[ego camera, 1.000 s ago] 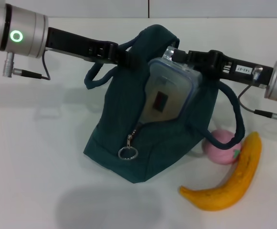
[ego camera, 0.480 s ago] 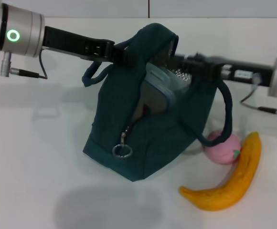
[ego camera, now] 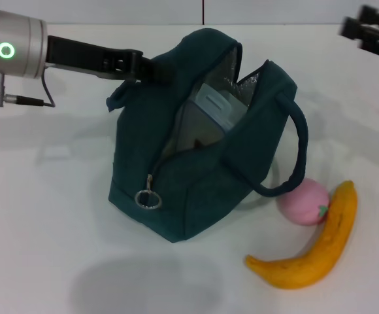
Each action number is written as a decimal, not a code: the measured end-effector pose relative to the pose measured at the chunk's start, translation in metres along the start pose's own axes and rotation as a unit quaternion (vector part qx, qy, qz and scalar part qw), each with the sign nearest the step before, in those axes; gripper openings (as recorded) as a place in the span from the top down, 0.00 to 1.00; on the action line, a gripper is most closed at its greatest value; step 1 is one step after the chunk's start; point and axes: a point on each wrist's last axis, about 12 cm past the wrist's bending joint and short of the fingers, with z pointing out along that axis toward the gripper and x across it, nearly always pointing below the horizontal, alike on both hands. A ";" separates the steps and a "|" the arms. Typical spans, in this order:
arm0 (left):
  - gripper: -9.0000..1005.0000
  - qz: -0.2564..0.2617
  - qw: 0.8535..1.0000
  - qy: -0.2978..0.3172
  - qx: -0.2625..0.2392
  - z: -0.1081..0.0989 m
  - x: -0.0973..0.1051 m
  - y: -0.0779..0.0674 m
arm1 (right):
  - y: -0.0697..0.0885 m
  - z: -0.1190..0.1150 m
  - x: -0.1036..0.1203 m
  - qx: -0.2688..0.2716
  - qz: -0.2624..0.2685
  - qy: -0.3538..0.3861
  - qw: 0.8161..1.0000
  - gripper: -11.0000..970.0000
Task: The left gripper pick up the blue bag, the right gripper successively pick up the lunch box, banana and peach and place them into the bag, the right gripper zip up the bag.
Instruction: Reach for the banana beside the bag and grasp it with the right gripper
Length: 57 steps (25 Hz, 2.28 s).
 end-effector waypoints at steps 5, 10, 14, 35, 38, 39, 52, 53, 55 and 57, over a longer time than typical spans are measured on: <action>0.91 -0.012 1.000 -0.016 -0.010 -0.008 0.004 0.007 | 0.030 -0.021 -0.029 -0.048 -0.148 0.071 0.985 0.25; 0.91 -0.020 0.999 -0.028 -0.010 -0.013 0.005 0.010 | 0.062 -0.019 -0.049 -0.111 -0.208 0.212 0.949 0.24; 0.91 -0.030 0.999 -0.039 -0.008 -0.015 0.005 0.012 | 0.079 -0.003 -0.058 -0.159 -0.205 0.314 0.913 0.22; 0.91 -0.067 0.992 -0.109 0.017 -0.022 0.005 0.017 | 0.114 0.067 -0.028 -0.248 -0.272 0.574 0.732 0.13; 0.91 -0.067 0.992 -0.110 0.016 -0.022 0.006 0.017 | 0.112 0.075 -0.016 -0.260 -0.283 0.580 0.718 0.13; 0.91 -0.068 0.991 -0.110 0.016 -0.022 0.006 0.017 | 0.112 0.077 -0.013 -0.264 -0.287 0.579 0.716 0.13; 0.91 -0.072 0.991 -0.108 0.019 -0.020 0.008 0.018 | 0.118 0.098 0.020 -0.286 -0.331 0.601 0.669 0.13; 0.91 -0.073 0.991 -0.108 0.019 -0.020 0.008 0.018 | 0.118 0.099 0.022 -0.287 -0.333 0.602 0.667 0.13; 0.91 -0.073 0.991 -0.108 0.019 -0.020 0.008 0.018 | 0.118 0.102 0.024 -0.289 -0.335 0.604 0.663 0.13; 0.91 -0.073 0.991 -0.109 0.019 -0.020 0.008 0.018 | 0.118 0.104 0.026 -0.289 -0.338 0.605 0.660 0.13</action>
